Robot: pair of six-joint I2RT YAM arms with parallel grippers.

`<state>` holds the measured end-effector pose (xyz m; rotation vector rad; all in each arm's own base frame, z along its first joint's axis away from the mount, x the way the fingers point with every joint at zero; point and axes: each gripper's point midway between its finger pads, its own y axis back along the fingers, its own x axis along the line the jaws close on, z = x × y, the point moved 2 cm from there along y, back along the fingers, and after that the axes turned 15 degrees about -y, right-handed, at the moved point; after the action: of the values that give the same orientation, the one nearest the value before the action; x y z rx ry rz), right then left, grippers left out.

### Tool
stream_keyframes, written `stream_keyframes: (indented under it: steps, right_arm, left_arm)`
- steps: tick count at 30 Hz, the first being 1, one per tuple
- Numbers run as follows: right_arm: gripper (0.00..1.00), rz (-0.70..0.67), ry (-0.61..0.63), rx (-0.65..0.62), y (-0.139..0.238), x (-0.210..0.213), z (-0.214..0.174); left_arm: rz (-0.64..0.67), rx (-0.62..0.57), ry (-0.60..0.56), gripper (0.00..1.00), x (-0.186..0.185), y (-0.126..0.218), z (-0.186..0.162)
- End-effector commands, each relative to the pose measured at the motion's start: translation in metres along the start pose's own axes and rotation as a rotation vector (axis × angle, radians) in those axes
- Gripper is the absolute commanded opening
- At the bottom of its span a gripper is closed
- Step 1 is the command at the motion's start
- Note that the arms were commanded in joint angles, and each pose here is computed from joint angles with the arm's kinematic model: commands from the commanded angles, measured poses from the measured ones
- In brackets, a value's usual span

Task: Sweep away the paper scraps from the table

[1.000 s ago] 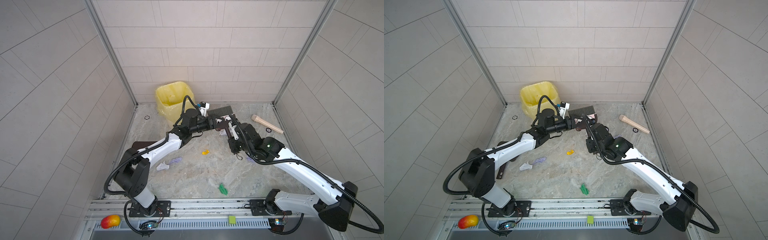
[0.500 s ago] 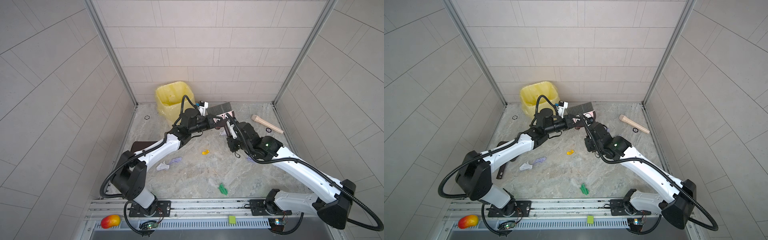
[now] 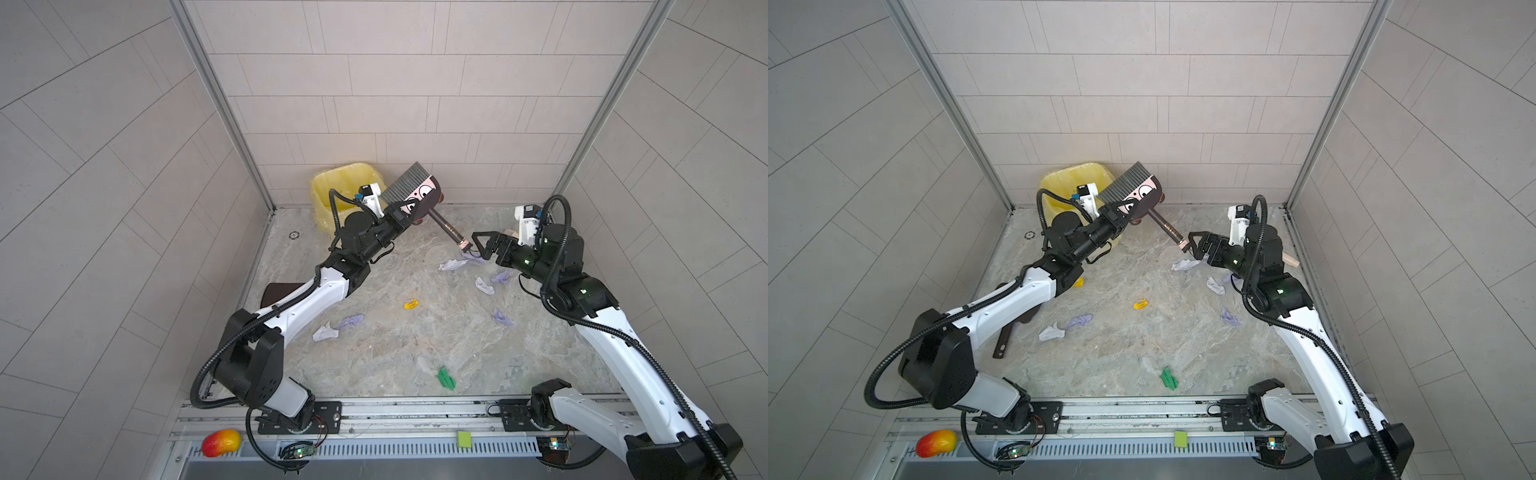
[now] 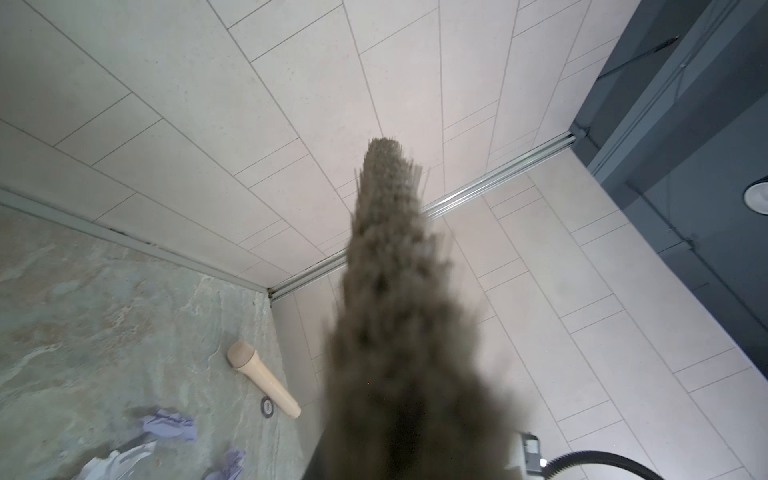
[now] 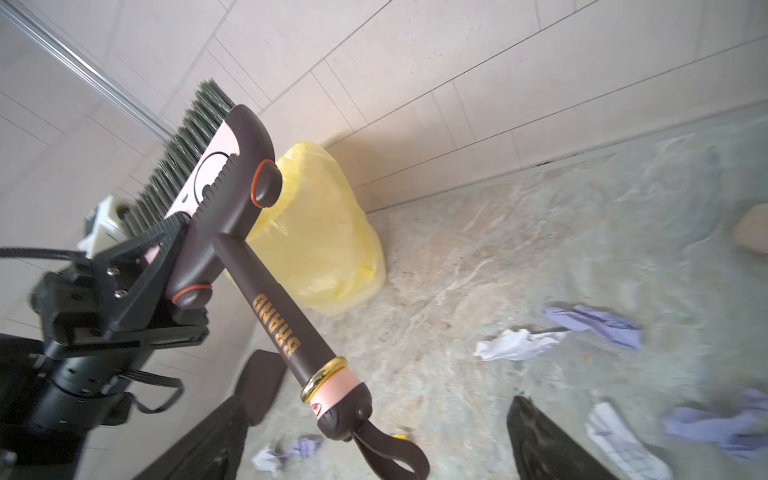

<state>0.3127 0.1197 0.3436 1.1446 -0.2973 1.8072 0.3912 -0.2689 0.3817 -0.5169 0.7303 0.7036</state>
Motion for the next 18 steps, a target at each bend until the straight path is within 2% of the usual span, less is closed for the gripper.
stream_keyframes:
  steps: [1, 6, 10, 18]
  right_arm:
    - [0.99, 0.259, -0.096, 0.061, 0.004, 0.041, 0.004]
    - [0.99, 0.404, -0.161, 0.102, 0.000, 0.064, 0.010]
    - [0.98, 0.438, -0.157, 0.112, 0.001, 0.072, 0.013]
    - [0.90, 0.485, -0.150, 0.150, 0.002, 0.091, 0.019]
  left_arm:
    - [-0.201, -0.194, 0.053, 0.00, -0.061, 0.006, 0.055]
    - [-0.273, -0.234, 0.144, 0.00, -0.067, 0.005, 0.056]
    - [-0.272, -0.236, 0.153, 0.00, -0.067, 0.007, 0.053]
    - [-0.257, -0.181, 0.185, 0.00, -0.061, 0.001, 0.041]
